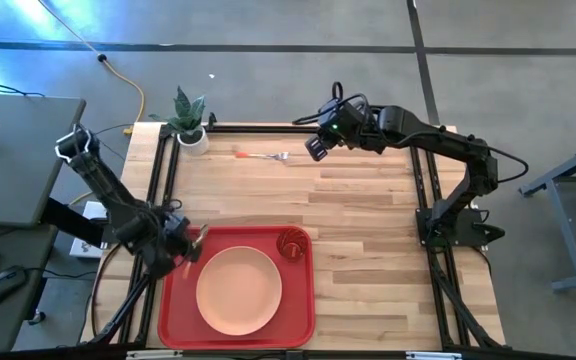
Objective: Pick and place plate/cup/fork/spoon on tray
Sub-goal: Put the orange spoon on the red tray to the left of the pink plate
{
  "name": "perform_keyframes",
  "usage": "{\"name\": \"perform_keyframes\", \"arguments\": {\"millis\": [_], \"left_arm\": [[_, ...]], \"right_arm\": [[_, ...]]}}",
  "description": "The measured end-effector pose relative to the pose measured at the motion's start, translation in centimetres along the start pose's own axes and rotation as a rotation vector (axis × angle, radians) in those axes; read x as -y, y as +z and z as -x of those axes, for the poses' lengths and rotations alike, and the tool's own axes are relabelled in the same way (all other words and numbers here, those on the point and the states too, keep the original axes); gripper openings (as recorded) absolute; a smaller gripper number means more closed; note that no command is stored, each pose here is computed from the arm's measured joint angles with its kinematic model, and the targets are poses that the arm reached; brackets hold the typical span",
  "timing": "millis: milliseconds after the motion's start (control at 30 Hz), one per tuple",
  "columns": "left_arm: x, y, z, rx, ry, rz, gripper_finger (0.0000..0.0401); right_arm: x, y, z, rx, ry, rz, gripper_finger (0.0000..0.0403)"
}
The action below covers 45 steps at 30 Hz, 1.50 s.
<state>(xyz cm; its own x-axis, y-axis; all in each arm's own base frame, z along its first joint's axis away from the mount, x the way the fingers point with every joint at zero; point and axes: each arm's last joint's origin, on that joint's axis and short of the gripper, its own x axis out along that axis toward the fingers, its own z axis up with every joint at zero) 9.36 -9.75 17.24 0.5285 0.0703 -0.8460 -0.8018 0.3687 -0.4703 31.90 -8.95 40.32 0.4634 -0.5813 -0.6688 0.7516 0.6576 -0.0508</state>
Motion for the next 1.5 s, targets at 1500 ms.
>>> {"name": "perform_keyframes", "arguments": {"millis": [1500], "left_arm": [[1.9, -5.4, -3.7, -0.335, 0.074, 0.058, 0.0029]], "right_arm": [[-3.2, -1.9, 2.0, -0.003, 0.043, -0.015, 0.0101]]}}
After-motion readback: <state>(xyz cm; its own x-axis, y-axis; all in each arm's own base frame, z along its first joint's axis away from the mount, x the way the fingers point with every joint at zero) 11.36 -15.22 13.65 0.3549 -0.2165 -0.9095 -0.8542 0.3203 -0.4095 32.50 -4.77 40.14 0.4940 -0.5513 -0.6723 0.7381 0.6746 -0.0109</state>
